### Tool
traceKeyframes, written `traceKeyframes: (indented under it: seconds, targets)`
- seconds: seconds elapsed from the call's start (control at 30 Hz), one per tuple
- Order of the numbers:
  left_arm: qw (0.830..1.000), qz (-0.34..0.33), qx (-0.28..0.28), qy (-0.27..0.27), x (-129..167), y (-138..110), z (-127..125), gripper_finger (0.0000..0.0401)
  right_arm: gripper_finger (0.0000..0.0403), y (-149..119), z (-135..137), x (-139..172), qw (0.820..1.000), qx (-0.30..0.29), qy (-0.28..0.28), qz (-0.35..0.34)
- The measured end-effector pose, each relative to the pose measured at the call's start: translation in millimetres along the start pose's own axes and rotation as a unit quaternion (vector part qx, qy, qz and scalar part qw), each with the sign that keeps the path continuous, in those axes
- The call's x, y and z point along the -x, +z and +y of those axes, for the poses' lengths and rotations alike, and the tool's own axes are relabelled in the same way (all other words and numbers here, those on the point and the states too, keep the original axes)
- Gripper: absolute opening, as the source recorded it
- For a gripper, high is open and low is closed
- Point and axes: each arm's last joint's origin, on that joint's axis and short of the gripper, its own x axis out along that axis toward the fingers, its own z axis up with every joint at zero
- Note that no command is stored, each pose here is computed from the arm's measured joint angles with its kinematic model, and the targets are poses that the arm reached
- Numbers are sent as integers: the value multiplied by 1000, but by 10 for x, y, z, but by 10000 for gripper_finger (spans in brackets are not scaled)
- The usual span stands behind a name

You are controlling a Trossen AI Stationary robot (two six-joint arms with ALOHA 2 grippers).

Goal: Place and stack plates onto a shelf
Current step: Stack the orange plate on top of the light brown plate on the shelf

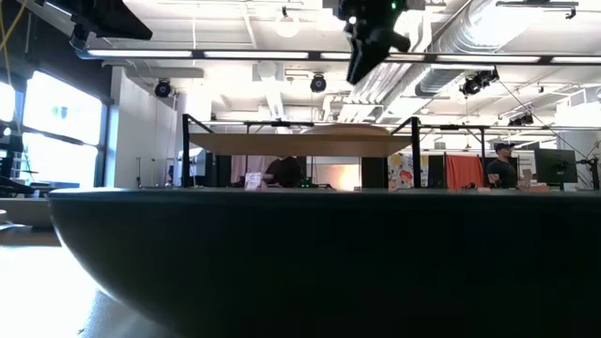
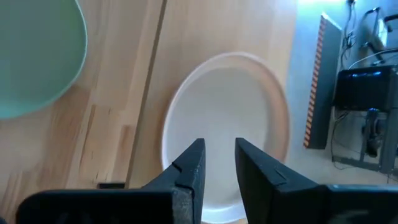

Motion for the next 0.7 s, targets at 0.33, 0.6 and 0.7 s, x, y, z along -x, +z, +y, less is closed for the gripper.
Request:
traceKeyframes:
  seconds: [0.33, 0.6, 0.7]
  targets:
    - [997, 55, -47, 35, -76, 20, -31, 17, 67, 66, -161, 359, 998, -62, -16, -29]
    - [979, 111, -50, 162, -101, 344, 33, 17, 67, 69, -191, 426, 996, -82, -15, -36]
    - [974, 104, -19, 203, -153, 481, 55, 17, 67, 70, -188, 424, 995, -97, -12, -38]
